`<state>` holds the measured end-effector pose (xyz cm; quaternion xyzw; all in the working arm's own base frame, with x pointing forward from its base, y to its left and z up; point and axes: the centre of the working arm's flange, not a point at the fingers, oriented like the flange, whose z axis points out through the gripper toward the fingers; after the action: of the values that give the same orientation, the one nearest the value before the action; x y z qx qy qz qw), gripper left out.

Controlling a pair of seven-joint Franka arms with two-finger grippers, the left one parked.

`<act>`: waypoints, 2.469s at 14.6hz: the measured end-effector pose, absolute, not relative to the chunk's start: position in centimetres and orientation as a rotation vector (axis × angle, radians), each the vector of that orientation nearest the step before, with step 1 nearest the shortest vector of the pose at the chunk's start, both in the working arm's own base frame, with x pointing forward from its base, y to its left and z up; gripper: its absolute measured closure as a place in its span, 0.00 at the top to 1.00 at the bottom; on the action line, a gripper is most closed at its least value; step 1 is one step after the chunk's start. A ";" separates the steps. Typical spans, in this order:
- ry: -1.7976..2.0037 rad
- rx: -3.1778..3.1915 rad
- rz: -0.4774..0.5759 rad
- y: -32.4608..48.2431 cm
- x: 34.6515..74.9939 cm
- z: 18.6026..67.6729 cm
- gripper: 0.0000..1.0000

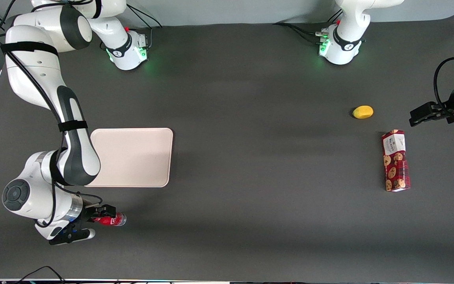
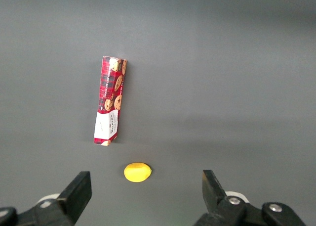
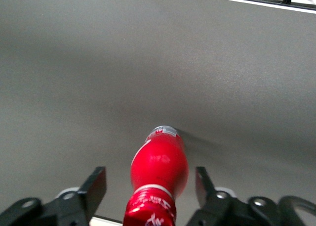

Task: Place coke bottle on tray
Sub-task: 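Lift the bottle and carry it over the white tray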

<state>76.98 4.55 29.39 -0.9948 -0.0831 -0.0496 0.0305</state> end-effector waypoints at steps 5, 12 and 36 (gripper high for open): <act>-0.328 -3.064 -0.158 4.4 77.1 29.6 0.47; -0.379 -3.053 -0.029 4.5 76.3 33.1 0.47; -0.497 -3.106 0.091 -2.0 63.6 39.2 0.47</act>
<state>63.64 -1.98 39.18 -0.9870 -0.1578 0.0291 -0.0024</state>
